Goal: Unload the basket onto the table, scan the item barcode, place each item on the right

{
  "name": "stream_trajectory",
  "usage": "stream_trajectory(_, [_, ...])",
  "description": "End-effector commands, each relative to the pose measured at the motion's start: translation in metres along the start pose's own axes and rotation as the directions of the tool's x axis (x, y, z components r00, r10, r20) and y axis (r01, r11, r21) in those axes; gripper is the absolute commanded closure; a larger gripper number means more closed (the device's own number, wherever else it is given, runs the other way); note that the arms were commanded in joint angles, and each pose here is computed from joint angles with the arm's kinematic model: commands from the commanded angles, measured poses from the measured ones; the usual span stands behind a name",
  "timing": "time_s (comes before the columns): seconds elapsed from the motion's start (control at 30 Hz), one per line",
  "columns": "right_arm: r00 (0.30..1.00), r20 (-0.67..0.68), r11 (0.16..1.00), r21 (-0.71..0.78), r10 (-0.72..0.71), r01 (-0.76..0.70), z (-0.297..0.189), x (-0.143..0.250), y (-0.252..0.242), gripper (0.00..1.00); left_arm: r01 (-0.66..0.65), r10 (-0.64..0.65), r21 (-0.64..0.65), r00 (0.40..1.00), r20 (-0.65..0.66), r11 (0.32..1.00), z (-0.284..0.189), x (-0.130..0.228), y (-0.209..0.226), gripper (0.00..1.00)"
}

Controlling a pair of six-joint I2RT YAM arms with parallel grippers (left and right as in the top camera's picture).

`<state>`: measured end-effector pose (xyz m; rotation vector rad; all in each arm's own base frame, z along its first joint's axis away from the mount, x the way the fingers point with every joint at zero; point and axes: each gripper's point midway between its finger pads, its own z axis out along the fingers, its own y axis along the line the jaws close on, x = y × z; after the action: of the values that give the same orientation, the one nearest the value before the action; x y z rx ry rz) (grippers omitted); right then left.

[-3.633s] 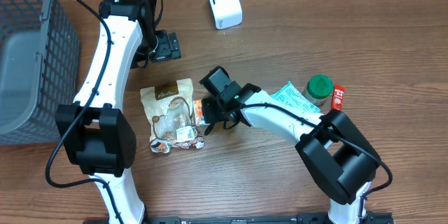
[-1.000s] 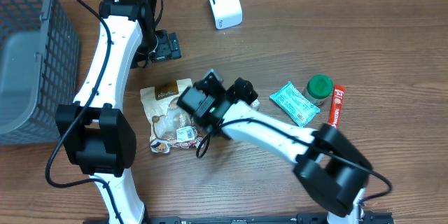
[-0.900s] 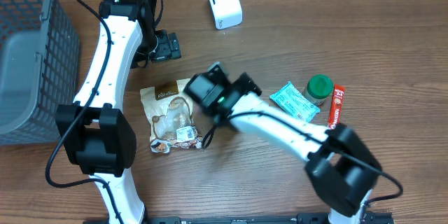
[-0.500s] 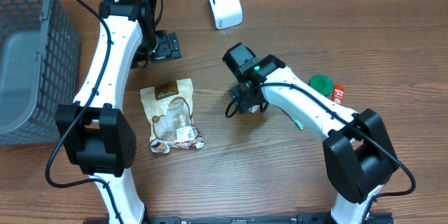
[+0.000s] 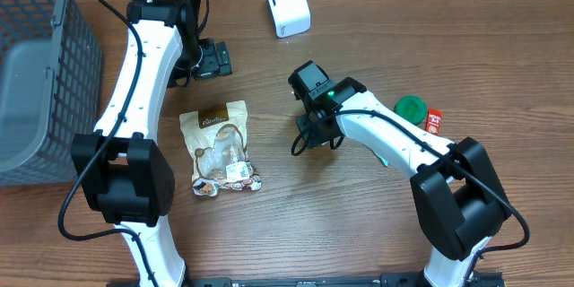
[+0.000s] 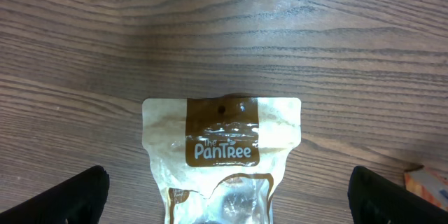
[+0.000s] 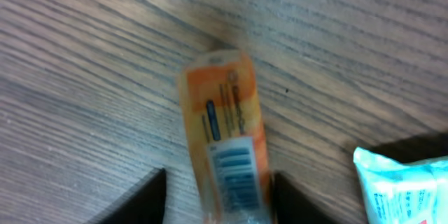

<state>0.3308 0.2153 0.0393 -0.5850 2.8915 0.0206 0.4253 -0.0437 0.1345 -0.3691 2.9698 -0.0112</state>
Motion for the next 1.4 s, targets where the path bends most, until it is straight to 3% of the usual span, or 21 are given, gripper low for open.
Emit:
stream_trajectory(0.0, [1.0, 0.007, 1.0, -0.008, -0.001, 0.001, -0.001, 0.001, 0.002, 0.7, -0.013, 0.013, -0.001, 1.0, 0.017, 1.0, -0.004, -0.004, 0.0, 0.0])
stream_trajectory(0.1, [1.0, 0.007, 1.0, -0.008, -0.001, 0.001, -0.001, 0.001, 0.002, 0.69, -0.013, 0.013, -0.001, 1.0, 0.017, 1.0, -0.004, -0.004, 0.0, 0.0])
stream_trajectory(0.13, [1.0, 0.007, 1.0, -0.008, 0.01, -0.01, 0.0, 0.001, 0.002, 0.63, -0.013, 0.013, 0.0, 1.0, 0.017, 1.0, -0.004, -0.004, 0.0, 0.0])
stream_trajectory(0.2, [0.997, 0.009, 0.997, -0.01, 0.075, -0.075, 0.0, 0.0, 0.002, 0.54, -0.013, 0.013, -0.001, 1.0, 0.017, 1.0, -0.004, -0.004, 0.0, 0.0])
stream_trajectory(0.37, [0.941, -0.004, 0.94, -0.035, 0.338, -0.338, -0.001, 0.0, 0.007, 0.52, -0.013, 0.013, -0.001, 1.0, 0.017, 1.0, -0.004, -0.004, 0.0, 0.0])
stream_trajectory(0.5, [0.896, -0.045, 0.892, -0.08, 0.442, -0.445, -0.001, 0.003, 0.021, 0.48, -0.013, 0.013, 0.0, 1.0, 0.017, 1.0, -0.004, -0.004, 0.0, 0.0])
stream_trajectory(0.73, [0.901, -0.026, 0.898, -0.07, 0.434, -0.434, -0.002, 0.0, 0.018, 0.47, -0.013, 0.013, -0.001, 1.0, 0.017, 1.0, -0.004, -0.004, 0.0, 0.0])
stream_trajectory(0.93, [0.894, -0.025, 0.891, -0.068, 0.448, -0.448, -0.003, -0.002, 0.012, 0.41, -0.013, 0.013, 0.0, 1.0, 0.017, 1.0, -0.004, -0.004, 0.0, 0.0])
stream_trajectory(1.37, [0.926, 0.001, 0.917, -0.132, 0.379, -0.375, -0.028, -0.013, 0.021, 0.45, -0.013, 0.013, -0.001, 1.0, 0.017, 1.0, -0.004, -0.004, 0.0, 0.0])
